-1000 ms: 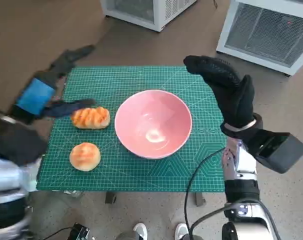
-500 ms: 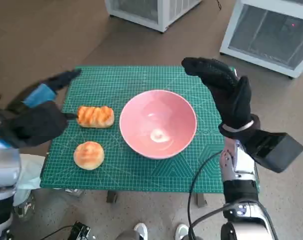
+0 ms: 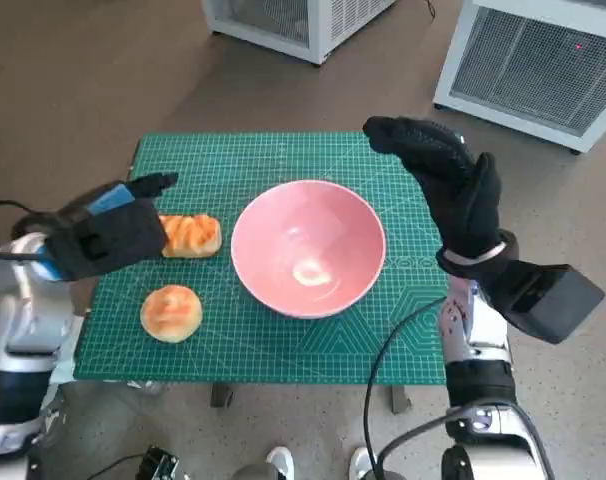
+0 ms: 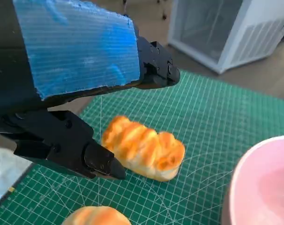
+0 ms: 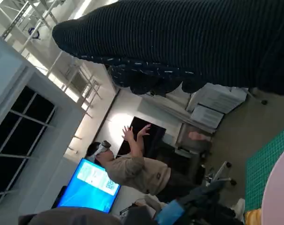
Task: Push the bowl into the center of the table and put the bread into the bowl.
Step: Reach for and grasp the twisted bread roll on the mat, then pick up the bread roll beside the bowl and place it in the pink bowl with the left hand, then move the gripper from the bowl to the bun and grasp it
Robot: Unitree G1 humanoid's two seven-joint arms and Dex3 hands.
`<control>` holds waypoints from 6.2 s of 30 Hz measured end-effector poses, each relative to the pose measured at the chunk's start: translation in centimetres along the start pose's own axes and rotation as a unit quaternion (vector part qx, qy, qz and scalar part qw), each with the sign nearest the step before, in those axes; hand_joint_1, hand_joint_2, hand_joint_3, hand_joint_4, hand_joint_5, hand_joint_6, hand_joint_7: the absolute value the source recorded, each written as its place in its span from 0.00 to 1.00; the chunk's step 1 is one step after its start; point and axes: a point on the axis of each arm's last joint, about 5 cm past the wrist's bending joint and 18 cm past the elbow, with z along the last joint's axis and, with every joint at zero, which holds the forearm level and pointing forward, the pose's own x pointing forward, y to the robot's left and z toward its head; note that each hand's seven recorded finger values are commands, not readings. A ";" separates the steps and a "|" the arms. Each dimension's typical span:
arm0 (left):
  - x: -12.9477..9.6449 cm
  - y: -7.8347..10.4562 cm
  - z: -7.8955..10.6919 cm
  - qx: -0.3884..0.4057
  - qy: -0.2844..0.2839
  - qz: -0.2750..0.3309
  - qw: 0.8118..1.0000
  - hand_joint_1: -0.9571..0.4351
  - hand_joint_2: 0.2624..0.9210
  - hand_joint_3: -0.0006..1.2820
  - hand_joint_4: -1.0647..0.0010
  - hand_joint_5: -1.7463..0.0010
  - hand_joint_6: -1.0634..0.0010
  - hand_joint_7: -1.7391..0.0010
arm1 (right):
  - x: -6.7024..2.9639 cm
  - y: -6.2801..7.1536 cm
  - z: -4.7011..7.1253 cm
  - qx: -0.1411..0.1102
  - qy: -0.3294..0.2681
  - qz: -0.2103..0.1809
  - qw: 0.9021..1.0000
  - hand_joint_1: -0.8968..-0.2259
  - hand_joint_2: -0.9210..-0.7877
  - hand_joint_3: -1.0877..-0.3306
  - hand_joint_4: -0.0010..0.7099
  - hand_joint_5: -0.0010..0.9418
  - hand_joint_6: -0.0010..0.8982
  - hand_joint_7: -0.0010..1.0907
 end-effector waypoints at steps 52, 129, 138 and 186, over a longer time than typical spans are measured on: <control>4.5 -3.8 0.2 0.098 -0.009 0.054 0.994 0.69 1.00 0.06 0.40 0.26 0.38 0.40 | 0.03 -0.2 0.1 0.007 -0.002 -0.001 1.000 0.26 0.00 0.46 0.27 0.00 0.00 0.59; -0.5 -5.7 12.1 0.114 -0.295 0.044 0.948 0.61 0.86 0.05 0.84 0.93 0.73 0.86 | -0.47 0.0 0.1 0.020 -0.012 -0.001 1.000 0.28 0.00 0.48 0.27 0.00 0.00 0.59; -1.8 -4.7 12.3 0.100 -0.293 -0.008 0.951 0.49 0.82 0.01 0.99 1.00 0.81 0.99 | -0.58 0.0 0.1 0.020 -0.012 -0.002 1.000 0.27 0.00 0.48 0.27 0.00 0.00 0.59; -15.3 1.0 2.3 0.042 -0.146 -0.015 0.988 0.74 0.78 0.01 1.00 1.00 0.84 1.00 | -0.43 0.5 -0.7 0.058 0.004 0.017 0.998 0.26 0.00 0.50 0.26 0.00 0.00 0.59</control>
